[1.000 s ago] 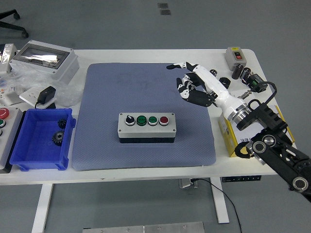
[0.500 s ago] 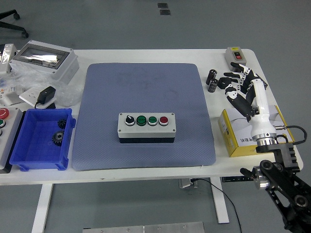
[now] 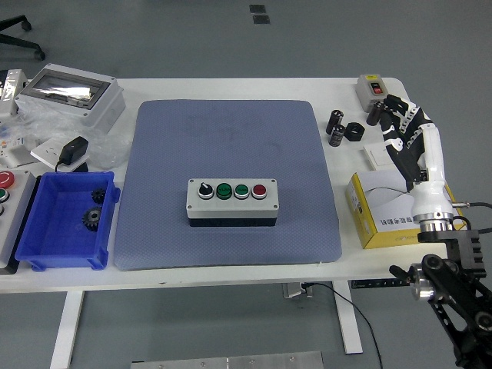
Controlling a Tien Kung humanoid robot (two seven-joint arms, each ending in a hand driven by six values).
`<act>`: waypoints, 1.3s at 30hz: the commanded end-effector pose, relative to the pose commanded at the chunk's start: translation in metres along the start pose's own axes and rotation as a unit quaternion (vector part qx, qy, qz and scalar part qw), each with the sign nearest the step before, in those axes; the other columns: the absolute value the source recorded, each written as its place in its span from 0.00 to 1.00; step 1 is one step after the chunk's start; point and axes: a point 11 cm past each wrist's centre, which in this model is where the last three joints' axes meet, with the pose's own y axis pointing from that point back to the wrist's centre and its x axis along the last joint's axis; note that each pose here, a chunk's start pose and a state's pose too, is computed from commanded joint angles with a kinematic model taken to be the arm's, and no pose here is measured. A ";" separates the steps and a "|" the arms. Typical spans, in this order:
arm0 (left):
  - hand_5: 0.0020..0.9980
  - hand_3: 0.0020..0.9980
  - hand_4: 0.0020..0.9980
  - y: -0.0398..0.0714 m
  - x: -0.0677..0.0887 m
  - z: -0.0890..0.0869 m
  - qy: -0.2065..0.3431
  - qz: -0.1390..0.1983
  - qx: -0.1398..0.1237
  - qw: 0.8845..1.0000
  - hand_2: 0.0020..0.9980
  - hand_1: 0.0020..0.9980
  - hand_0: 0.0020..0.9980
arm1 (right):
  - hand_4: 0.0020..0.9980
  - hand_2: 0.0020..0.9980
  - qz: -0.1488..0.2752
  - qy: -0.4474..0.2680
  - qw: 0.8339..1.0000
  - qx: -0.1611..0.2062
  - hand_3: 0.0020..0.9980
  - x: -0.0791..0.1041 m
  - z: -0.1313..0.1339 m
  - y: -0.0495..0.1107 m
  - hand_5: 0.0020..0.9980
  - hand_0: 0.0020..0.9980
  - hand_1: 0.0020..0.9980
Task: Pick up the button,place it on the desk,press the button,press the button
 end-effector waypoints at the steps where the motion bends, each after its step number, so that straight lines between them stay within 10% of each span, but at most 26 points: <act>1: 0.00 0.56 0.25 0.000 -0.001 -0.001 0.000 -0.001 0.001 1.000 0.50 0.55 0.68 | 0.73 0.78 -0.002 0.002 1.000 0.002 0.75 -0.002 -0.001 0.000 0.57 0.80 0.75; 39: 0.00 0.56 0.28 0.000 -0.006 0.003 0.007 -0.002 -0.005 1.000 0.50 0.55 0.67 | 0.72 0.75 0.018 0.003 1.000 0.015 0.72 0.007 -0.010 -0.009 0.60 0.79 0.73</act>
